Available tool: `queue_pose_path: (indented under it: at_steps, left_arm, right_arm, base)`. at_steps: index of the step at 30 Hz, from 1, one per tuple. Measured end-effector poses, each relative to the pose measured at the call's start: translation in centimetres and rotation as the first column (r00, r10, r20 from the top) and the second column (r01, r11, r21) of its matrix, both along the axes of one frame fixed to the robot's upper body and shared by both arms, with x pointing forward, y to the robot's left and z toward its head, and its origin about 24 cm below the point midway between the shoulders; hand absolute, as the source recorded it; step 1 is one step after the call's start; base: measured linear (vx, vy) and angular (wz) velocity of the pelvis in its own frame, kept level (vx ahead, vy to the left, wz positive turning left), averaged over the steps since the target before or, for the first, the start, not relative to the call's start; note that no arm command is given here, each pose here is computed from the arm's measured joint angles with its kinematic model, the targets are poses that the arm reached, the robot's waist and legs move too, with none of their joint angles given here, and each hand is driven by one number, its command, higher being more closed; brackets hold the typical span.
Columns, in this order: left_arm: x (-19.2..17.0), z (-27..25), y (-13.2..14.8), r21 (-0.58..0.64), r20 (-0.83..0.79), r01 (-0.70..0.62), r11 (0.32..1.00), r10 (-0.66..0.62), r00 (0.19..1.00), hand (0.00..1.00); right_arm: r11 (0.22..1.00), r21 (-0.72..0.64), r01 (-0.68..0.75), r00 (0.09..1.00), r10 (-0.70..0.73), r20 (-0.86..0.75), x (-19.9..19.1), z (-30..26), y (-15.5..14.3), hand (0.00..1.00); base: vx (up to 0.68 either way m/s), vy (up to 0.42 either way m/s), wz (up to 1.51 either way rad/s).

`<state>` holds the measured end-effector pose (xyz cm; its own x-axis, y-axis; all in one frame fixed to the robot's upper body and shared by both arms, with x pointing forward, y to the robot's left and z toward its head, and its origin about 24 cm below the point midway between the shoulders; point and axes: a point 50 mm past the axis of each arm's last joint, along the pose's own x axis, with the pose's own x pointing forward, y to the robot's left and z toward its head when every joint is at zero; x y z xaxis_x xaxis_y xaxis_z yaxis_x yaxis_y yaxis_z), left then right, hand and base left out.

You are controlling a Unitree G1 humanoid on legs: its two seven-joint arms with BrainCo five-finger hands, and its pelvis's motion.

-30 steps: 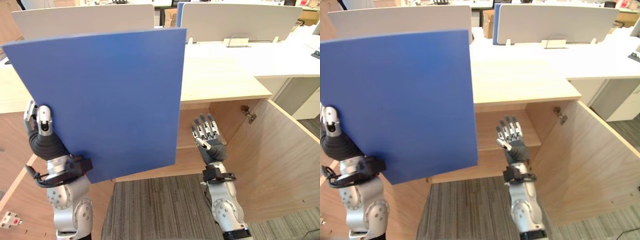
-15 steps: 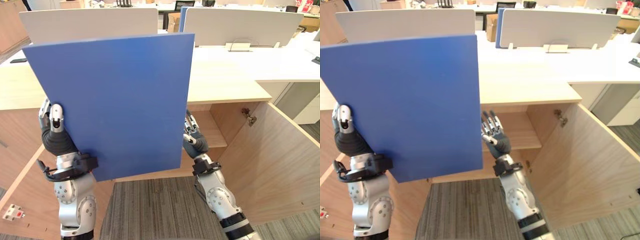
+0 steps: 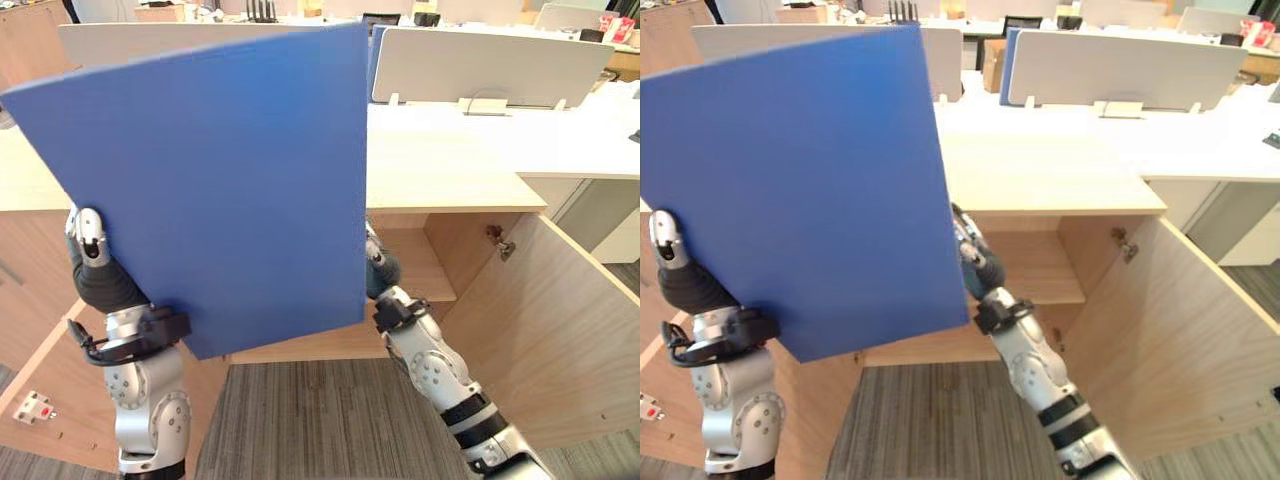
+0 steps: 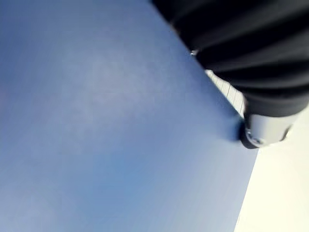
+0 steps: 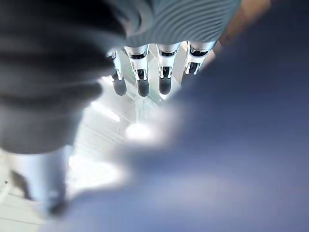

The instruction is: Walk over to the cabinet, pick up the folder, carry it to the office cabinet, place the folder inside the office cabinet, then close the office cabinet door

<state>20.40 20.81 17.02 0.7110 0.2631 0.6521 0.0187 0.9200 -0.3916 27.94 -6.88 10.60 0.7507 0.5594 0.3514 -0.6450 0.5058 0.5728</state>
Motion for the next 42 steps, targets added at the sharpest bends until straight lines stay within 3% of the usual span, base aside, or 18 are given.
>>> queue_pose_path:
  at_steps: [9,18,32,42]
  left_arm:
    - [0.1,0.0,-0.2,0.027,-0.01,0.009,1.0,-0.009,1.0,1.0]
    - [0.1,-0.4,-0.5,0.05,-0.038,0.004,0.999,-0.002,0.999,1.0]
    - [-0.4,-0.8,0.5,0.053,-0.055,-0.091,0.994,0.094,0.994,1.0]
    - [-0.7,-1.3,0.7,0.048,-0.08,-0.141,0.989,0.144,0.986,1.0]
  right_arm:
    - [1.0,-0.007,0.012,1.0,-0.012,0.028,0.4,0.6,-0.3,0.0]
    - [0.939,-0.053,0.339,0.937,-0.332,0.109,1.3,1.8,-5.4,0.0]
    - [0.76,-0.109,0.641,0.761,-0.609,0.223,0.6,3.3,-8.6,0.0]
    - [0.74,-0.079,0.668,0.733,-0.636,0.242,-0.5,3.6,-8.3,0.0]
  base:
    - [-0.05,0.009,0.0]
    - [-0.02,0.005,0.0]
    - [0.0,0.0,0.0]
    - [0.0,0.0,0.0]
